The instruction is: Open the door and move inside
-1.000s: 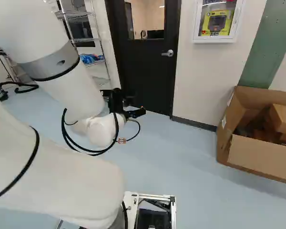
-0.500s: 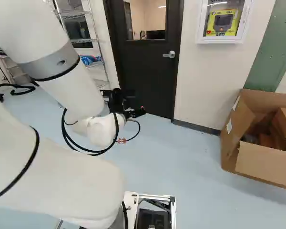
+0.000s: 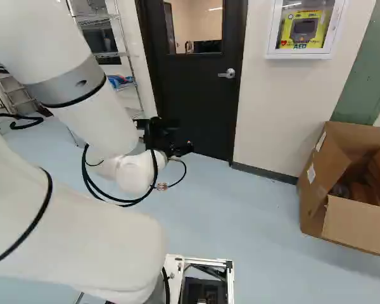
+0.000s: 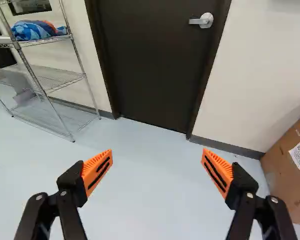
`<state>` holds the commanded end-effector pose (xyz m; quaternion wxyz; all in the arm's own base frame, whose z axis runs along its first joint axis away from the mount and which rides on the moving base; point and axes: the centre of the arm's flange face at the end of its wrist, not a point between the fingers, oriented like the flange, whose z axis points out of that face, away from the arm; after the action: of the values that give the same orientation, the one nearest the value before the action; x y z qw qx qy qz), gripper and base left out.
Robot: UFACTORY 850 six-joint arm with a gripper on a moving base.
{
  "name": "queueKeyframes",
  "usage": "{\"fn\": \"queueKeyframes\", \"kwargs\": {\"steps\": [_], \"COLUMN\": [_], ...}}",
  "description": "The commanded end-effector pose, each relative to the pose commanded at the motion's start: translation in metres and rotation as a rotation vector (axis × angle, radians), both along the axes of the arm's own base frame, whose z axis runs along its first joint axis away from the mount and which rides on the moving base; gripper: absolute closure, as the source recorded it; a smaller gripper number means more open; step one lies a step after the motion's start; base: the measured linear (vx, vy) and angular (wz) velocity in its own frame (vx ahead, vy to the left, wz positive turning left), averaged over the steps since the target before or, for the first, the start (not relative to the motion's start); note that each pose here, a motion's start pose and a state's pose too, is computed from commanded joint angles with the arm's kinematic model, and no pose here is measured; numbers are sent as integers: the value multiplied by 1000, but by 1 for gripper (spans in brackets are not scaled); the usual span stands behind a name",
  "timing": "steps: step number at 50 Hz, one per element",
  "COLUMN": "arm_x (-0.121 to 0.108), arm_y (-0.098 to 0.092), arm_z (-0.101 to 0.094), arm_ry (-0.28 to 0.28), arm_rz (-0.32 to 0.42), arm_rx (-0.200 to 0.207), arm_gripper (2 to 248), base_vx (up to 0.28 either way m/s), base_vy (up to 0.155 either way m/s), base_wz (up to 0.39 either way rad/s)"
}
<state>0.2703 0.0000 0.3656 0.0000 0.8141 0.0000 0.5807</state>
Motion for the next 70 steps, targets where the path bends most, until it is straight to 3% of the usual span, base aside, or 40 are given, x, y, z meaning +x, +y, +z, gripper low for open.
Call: {"fn": "queueKeyframes", "kwargs": {"steps": [19, 50, 70], "arm_x": [0, 0, 0], "arm_y": [0, 0, 0], "arm_z": [0, 0, 0], "arm_ry": [0, 0, 0], "arm_rz": [0, 0, 0], "arm_rx": [0, 0, 0], "arm_gripper": [3, 3, 3], "base_vx": [118, 131, 107], "base_vy": [58, 19, 49], "base_wz": [-23, -232, -35]}}
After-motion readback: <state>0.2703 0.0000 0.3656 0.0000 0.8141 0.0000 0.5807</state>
